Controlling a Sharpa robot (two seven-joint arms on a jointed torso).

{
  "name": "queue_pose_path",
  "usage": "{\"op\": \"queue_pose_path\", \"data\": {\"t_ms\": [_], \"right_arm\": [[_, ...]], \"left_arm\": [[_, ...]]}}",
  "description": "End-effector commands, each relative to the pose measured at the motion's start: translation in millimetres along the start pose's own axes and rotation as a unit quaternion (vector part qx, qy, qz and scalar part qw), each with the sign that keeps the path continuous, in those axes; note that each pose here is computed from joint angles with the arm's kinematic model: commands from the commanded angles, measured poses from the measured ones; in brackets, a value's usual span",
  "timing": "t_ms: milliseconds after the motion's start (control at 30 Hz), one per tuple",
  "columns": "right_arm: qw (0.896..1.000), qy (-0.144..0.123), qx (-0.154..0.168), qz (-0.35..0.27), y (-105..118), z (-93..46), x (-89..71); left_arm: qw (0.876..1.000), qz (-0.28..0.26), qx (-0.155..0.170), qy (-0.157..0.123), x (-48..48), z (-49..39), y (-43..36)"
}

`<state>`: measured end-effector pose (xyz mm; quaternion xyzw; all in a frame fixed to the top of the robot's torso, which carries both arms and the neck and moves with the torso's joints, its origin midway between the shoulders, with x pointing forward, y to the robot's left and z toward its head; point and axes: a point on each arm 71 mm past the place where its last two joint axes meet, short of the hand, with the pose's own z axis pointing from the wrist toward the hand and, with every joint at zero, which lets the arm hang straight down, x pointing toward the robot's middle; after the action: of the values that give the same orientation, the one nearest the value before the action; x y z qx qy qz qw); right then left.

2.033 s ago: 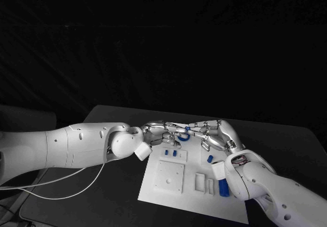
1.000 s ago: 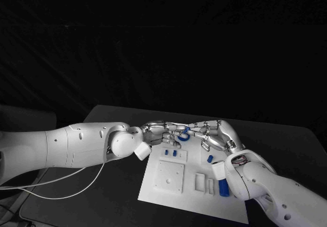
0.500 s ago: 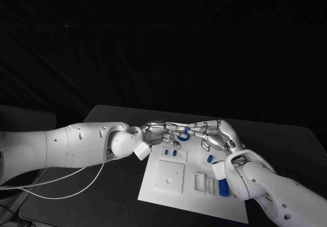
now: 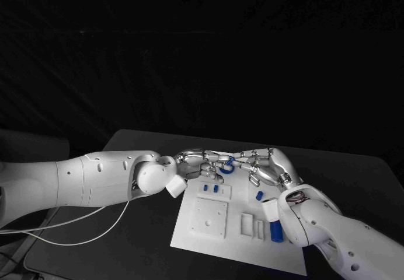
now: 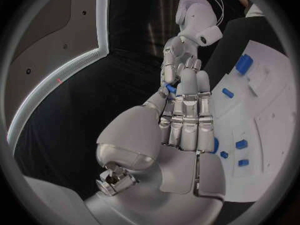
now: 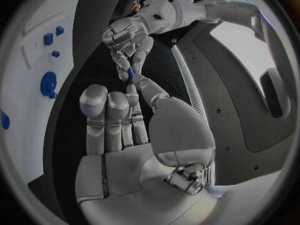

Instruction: Assemble the parts on the task board

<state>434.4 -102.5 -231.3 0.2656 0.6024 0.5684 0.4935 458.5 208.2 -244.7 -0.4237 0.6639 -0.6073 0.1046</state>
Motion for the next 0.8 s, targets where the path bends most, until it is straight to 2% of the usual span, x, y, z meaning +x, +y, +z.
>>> {"op": "queue_pose_path", "data": {"t_ms": [33,800], "right_arm": [[1.000,0.005,-0.005,-0.008,0.6,-0.2,0.9],[1.000,0.007,-0.007,-0.008,1.4,-0.3,1.3]], "left_arm": [[1.000,-0.006,0.005,0.013,3.2,1.1,-1.1],[1.000,0.001,0.002,0.015,1.7,0.9,-1.0]]}}
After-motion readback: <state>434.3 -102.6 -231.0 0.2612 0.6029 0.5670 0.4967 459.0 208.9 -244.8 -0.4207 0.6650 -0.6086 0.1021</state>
